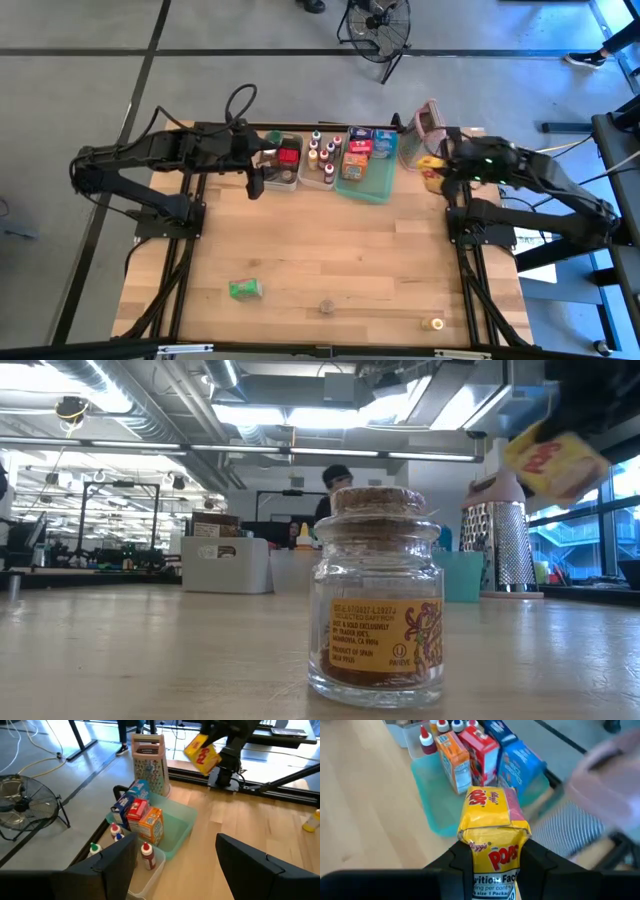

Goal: Pick & Place Kitchen Items
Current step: Put the yellow cereal box into the green bin

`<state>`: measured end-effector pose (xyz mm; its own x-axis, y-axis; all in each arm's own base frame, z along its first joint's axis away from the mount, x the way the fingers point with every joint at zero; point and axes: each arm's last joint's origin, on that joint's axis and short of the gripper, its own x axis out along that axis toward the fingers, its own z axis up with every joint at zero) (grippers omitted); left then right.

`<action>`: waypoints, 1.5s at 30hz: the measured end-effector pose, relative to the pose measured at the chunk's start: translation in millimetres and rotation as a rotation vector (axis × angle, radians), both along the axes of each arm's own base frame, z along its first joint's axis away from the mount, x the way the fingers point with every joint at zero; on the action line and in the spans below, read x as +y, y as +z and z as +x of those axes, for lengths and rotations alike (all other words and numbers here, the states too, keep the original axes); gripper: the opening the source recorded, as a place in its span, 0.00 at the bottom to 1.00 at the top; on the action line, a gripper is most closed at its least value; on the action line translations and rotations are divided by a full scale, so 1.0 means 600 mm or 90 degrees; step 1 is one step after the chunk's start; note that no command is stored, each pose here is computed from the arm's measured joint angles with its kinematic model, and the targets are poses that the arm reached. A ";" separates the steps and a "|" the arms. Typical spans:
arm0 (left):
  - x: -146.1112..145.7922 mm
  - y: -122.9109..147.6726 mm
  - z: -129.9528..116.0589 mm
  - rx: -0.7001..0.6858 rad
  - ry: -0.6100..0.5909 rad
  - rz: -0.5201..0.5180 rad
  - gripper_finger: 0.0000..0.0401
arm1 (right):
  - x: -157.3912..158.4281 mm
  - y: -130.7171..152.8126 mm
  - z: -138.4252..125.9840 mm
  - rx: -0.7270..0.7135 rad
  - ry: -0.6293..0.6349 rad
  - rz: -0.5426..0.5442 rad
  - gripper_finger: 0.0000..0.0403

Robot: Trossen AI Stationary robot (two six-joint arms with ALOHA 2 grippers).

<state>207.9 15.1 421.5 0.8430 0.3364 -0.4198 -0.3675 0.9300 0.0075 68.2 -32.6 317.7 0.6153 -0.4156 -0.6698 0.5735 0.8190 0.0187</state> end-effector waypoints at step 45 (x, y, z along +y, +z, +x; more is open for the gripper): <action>0.012 0.000 -0.001 0.001 0.005 -0.007 0.65 | -0.044 -0.167 0.120 -0.330 0.039 -0.064 0.27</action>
<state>207.4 22.2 421.4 0.8397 0.3389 -0.4243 -0.3754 0.9268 -0.0027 140.0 -58.8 217.8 0.8802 -0.4151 -0.2302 0.4611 0.8629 0.2070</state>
